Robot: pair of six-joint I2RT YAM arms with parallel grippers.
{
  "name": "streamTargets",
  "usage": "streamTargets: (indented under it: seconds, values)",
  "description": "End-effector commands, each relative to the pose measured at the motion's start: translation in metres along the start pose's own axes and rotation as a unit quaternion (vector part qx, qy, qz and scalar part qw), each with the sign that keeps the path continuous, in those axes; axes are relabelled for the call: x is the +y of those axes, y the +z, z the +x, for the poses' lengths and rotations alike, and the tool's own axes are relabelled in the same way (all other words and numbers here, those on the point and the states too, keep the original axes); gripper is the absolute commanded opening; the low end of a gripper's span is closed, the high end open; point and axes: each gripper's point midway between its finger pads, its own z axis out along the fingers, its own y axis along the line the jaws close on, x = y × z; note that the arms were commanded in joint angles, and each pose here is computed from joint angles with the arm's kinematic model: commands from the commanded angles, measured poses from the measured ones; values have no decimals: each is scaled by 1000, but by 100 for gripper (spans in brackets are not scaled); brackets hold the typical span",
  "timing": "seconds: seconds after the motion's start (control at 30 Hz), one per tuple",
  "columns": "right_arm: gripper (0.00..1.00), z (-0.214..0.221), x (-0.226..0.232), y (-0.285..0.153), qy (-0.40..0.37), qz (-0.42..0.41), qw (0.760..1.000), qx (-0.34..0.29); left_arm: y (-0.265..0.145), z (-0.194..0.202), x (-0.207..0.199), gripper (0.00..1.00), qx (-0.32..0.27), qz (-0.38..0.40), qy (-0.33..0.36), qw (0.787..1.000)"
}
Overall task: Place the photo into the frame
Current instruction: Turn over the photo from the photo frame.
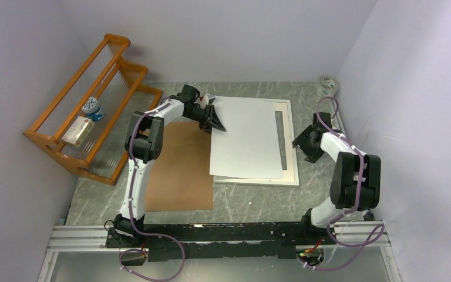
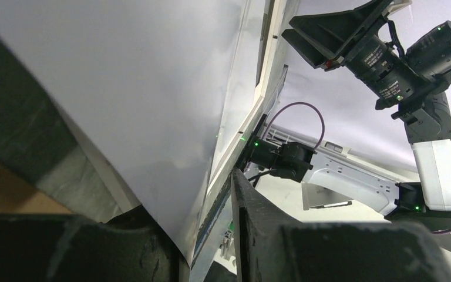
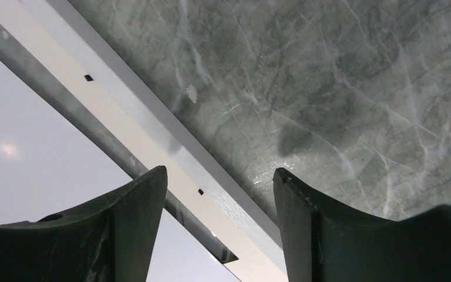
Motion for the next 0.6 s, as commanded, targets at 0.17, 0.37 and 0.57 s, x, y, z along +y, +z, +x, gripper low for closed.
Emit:
streamTargets:
  seconds: [0.17,0.37,0.57]
  values:
    - [61,2,1,8,18,-14,1000,1,22,-9,-30,33,2,36,33,999]
    - [59,6,-1,12,17,-15,1000,11,40,-10,-31,34,11,29,34,999]
    - [59,6,-3,14,13,-12,1000,15,48,-13,-23,35,6,21,22,1000]
